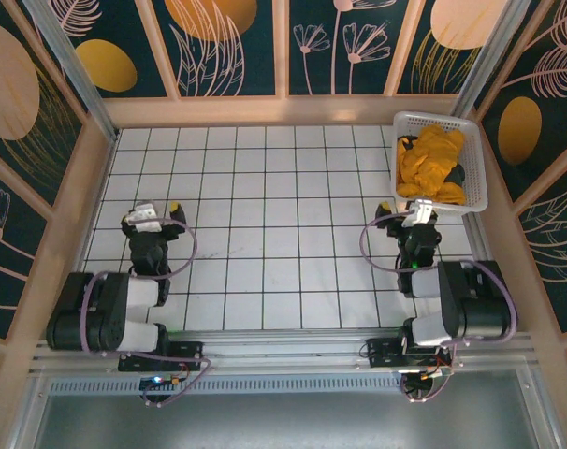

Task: Fold and stack the t-shirts

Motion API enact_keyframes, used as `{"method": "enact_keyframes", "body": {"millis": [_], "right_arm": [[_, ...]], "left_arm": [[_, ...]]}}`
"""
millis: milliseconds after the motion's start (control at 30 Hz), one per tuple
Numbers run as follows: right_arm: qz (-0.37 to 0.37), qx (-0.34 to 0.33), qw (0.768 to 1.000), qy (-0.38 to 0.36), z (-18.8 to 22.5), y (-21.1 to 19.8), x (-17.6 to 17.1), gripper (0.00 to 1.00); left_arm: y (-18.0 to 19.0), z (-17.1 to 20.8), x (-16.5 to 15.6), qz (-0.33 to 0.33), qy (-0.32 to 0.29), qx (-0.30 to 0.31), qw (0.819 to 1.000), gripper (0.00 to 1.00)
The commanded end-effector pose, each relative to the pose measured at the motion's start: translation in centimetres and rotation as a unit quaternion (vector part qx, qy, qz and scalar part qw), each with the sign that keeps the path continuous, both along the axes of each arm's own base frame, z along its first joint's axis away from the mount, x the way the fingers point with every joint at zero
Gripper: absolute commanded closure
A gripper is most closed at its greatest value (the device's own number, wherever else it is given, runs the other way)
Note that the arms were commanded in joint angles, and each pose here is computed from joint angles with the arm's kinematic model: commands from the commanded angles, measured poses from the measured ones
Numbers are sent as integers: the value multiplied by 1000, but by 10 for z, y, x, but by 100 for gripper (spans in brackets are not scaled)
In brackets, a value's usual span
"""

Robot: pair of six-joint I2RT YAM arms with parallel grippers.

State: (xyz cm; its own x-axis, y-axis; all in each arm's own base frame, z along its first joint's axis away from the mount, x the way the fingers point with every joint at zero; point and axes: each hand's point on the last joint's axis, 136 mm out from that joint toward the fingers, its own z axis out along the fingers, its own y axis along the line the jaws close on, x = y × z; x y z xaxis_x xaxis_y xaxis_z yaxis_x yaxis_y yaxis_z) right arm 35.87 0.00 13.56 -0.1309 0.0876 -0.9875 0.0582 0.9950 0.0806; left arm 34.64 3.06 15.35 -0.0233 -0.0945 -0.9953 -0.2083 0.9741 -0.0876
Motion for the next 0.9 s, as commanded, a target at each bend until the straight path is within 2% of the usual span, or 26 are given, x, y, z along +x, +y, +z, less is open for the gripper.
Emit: {"method": "enact_keyframes", "body": {"millis": [0,133,233,300,333,367,400,433,500,533,600,700,767,867], "right_arm": [[-34,1,999,0,25,-2,-6,1],[-44,18,998,-34,57,7,-31,1],[-57,26,995,-71,111,13,-44,1],[-74,96,990,-75,156,10,-43,1],[-49,118,990,-56,171,16,-38,1],[-38,148,988,-37,184,17,-34,1],[-51,195,979,-38,200,9,-28,1],[-51,216,974,-35,206,-1,-16,1],[-78,252,965,12,202,-27,13,1],[-137,251,957,54,190,-45,27,1],[-229,226,940,117,175,-73,51,1],[-307,211,906,199,145,-107,76,1],[-305,223,895,237,124,-119,92,1],[-264,232,885,306,79,-116,117,8]], "left_arm": [[9,34,-15,32,-47,-8,998,1],[19,66,-32,61,-86,-32,994,1],[19,107,-37,65,-119,-27,990,1],[16,141,-32,62,-143,-26,987,1],[21,158,-27,76,-149,-65,984,1],[26,166,-18,92,-127,-117,981,1],[24,164,-7,95,-58,-156,981,1],[21,174,1,96,-21,-173,980,1],[16,174,26,83,-12,-235,968,1],[8,173,42,61,2,-264,963,1],[-17,175,75,2,35,-296,955,1],[-52,175,109,-52,84,-311,945,1],[-76,174,123,-85,112,-307,941,1],[-117,169,132,-144,151,-301,930,2]]}}
